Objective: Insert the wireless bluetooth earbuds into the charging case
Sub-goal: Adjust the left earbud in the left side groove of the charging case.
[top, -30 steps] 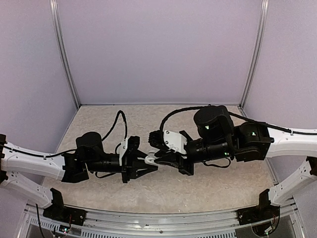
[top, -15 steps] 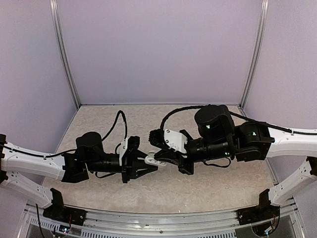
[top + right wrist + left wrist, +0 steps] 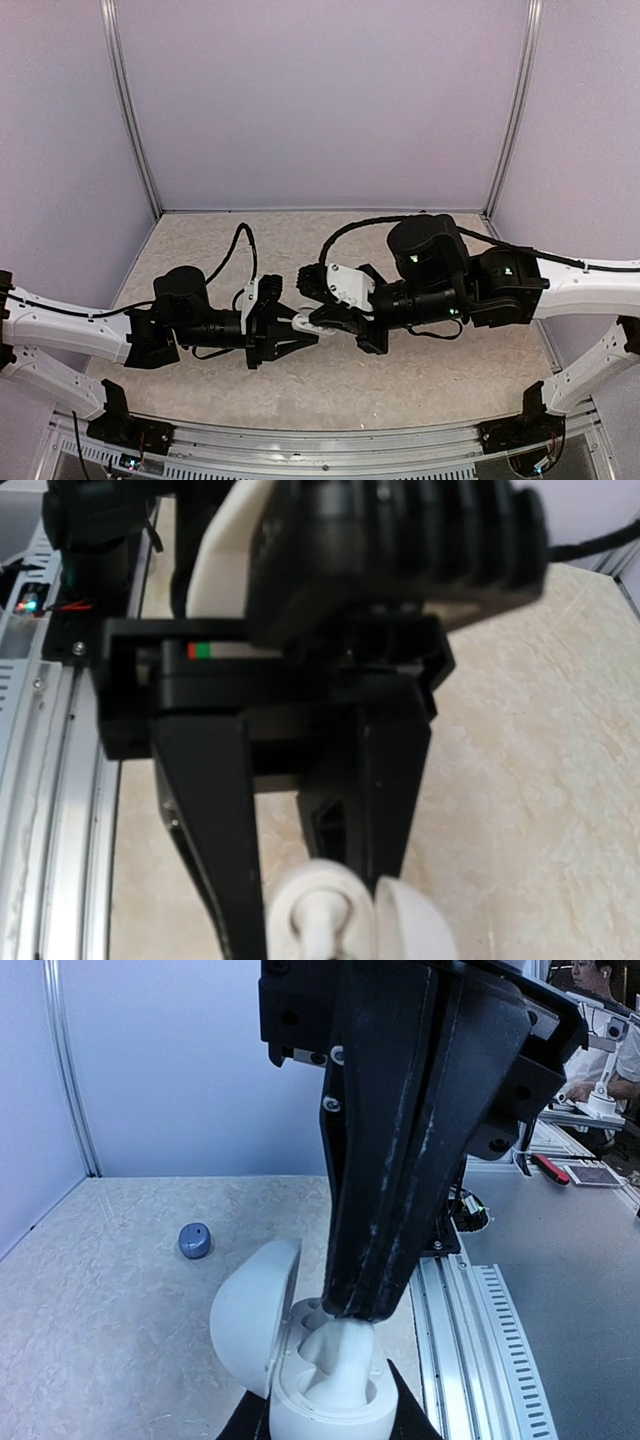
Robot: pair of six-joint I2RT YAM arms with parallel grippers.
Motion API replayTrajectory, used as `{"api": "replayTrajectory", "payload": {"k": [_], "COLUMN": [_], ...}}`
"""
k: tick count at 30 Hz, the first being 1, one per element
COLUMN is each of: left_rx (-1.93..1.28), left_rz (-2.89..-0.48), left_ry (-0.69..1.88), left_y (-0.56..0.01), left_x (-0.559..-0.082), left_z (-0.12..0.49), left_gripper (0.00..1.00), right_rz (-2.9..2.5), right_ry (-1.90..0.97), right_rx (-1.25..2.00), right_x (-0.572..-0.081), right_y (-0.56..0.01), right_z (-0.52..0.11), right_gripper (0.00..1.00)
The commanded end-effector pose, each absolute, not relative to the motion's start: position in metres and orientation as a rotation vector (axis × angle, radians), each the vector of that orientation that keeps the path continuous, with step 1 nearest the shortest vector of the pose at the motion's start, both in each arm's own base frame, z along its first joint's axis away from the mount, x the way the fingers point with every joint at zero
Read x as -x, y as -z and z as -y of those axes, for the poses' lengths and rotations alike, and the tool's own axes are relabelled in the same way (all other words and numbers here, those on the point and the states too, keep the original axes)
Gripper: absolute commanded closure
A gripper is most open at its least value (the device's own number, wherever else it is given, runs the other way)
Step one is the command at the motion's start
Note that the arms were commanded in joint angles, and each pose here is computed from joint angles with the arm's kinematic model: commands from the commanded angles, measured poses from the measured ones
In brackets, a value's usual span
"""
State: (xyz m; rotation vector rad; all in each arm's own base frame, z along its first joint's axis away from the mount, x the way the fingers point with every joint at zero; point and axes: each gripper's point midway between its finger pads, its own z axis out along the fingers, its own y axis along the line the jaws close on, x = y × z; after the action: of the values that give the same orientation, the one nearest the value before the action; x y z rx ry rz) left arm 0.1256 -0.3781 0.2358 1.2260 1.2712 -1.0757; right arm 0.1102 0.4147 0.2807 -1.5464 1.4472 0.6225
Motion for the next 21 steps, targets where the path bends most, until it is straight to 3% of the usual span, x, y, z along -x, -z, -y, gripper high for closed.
{"api": "replayTrajectory", "payload": {"k": [1, 9, 21], "left_rx": [-1.203, -1.2, -1.188], "left_rz": [-1.207, -1.206, -1.222], "left_ry": [1.089, 1.092, 1.093], "left_y": [-0.253, -0.254, -0.252], "left_x": [-0.122, -0.122, -0.125], "left_z": [0.376, 0.376, 0.376], "left_gripper": [1.0, 1.0, 1.0], "right_rz": [-1.495, -1.537, -1.293], "right_ry": [-0.551, -0.494, -0.784], "right_rx": [1.538, 1.534, 1.538], "right_x": [-0.119, -0.125, -0.079], "right_y": [-0.266, -0.258, -0.316], "right_z": [-0.417, -0.414, -0.408], "right_gripper": [1.0, 1.0, 0.89]}}
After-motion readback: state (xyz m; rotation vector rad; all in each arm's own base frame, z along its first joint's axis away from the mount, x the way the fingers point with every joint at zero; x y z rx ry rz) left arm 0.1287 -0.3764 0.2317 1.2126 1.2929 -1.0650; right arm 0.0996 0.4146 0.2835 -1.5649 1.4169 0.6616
